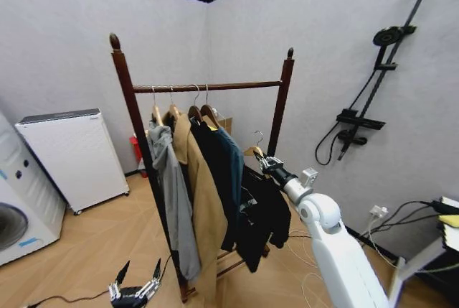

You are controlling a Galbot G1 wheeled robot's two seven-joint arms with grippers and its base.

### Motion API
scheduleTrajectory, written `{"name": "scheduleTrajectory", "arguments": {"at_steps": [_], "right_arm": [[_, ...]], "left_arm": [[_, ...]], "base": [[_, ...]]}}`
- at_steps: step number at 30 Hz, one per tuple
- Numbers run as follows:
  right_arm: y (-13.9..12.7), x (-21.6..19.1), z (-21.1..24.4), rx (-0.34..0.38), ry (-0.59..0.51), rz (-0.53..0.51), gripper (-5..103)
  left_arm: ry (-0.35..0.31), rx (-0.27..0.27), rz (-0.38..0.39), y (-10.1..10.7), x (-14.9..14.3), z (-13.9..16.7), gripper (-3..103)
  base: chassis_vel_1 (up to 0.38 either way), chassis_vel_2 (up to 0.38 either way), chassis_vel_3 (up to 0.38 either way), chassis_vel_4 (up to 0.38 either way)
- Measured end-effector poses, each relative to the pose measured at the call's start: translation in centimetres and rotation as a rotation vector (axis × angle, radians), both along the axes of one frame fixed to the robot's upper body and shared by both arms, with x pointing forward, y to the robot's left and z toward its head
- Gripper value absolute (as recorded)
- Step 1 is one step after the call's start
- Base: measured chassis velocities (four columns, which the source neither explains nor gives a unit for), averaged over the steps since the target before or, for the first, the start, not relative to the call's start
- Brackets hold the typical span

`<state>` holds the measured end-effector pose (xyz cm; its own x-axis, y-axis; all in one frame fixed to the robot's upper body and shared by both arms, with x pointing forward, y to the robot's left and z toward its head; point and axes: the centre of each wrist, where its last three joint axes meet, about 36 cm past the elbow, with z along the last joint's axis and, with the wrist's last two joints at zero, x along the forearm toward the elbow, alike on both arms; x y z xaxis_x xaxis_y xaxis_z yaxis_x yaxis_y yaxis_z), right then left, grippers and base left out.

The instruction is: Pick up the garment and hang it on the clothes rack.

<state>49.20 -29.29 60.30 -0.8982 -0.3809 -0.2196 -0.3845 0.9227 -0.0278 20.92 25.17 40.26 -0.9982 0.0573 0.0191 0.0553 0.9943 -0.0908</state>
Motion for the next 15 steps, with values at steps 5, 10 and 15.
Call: {"name": "scheduleTrajectory", "arguments": {"at_steps": [5, 10, 15], "right_arm": [[-1.2, 1.2, 1.4, -0.026, -0.016, -0.022, 10], [-3.1, 2.2, 3.2, -0.080, -0.029, -0.052, 10], [-5.3, 2.1, 5.0, -0.149, -0.031, -0.068, 10]], "left_arm": [[0.000, 0.000, 0.000, 0.0, 0.0, 0.0, 100], [0.000, 0.000, 0.000, 0.0, 0.0, 0.0, 100], [0.000, 0.000, 0.000, 0.0, 0.0, 0.0, 100]], "base": [[0.070, 0.046, 0.041, 0.071], [0.009, 0.020, 0.024, 0.026], [0.000, 0.000, 0.000, 0.000]]}}
